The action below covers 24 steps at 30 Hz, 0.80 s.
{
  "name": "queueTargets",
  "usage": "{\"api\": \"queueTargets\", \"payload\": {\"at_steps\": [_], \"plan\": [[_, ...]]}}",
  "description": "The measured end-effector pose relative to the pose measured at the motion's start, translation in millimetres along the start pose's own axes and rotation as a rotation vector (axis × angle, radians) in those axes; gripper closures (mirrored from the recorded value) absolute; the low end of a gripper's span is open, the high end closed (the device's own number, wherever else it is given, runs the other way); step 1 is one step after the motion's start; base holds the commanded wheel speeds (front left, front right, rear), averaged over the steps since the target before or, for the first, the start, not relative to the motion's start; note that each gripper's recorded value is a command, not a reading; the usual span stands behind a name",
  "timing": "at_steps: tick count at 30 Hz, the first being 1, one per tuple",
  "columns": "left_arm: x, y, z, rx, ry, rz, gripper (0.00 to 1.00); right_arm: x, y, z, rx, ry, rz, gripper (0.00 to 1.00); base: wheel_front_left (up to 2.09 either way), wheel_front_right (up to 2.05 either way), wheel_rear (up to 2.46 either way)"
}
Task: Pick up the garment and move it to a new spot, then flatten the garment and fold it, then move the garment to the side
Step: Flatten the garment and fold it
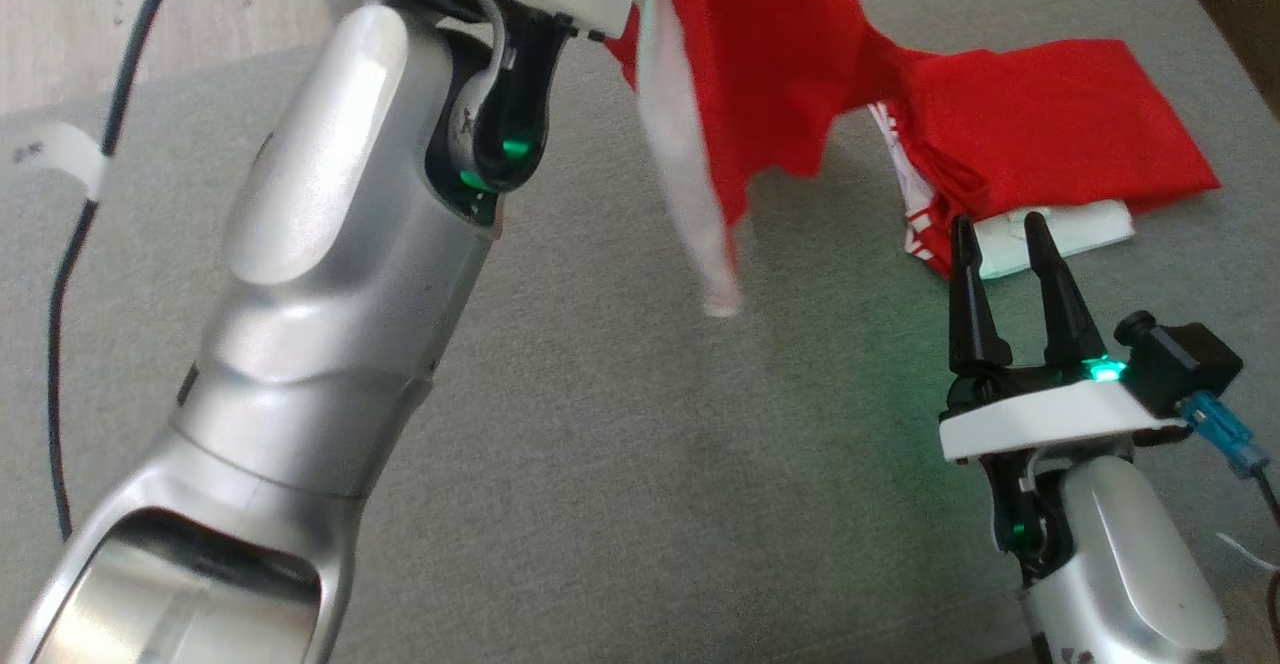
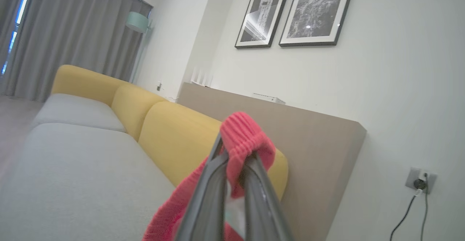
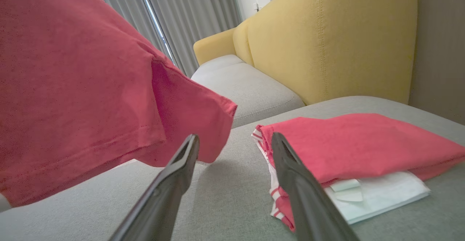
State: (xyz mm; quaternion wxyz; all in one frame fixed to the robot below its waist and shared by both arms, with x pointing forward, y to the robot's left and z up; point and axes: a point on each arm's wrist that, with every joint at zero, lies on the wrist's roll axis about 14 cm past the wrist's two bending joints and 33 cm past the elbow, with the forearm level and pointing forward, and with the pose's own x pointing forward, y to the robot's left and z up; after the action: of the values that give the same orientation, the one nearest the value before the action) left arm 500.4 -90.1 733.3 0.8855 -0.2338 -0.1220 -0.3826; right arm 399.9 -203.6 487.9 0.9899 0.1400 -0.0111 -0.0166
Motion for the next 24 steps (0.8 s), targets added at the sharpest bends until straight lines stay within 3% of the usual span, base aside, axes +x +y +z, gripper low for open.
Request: {"api": "queueTargets", "payload": {"at_steps": [3,6,10,12,17,24], "plan": [[-8,27,-15,0.025,0.029,0.078,1.00,4,4,-3,0.003,0.007,0.011,0.00,0.00,0.00,0.00],[-39,79,-50,0.053,0.118,0.211,1.00,7,7,-8,0.004,0.019,0.021,0.00,0.00,0.00,0.00],[-125,158,-115,0.085,0.322,0.444,1.00,13,12,-14,0.007,0.032,0.035,0.00,0.00,0.00,0.00],[-168,182,-139,0.097,0.409,0.533,1.00,15,16,-18,0.002,0.041,0.047,0.00,0.00,0.00,0.00],[-232,207,-160,0.096,0.496,0.659,1.00,21,27,-24,-0.010,0.055,0.082,0.00,0.00,0.00,0.00],[-267,216,-155,0.080,0.500,0.735,1.00,27,46,-29,-0.029,0.065,0.137,0.00,0.00,0.00,0.00]]}}
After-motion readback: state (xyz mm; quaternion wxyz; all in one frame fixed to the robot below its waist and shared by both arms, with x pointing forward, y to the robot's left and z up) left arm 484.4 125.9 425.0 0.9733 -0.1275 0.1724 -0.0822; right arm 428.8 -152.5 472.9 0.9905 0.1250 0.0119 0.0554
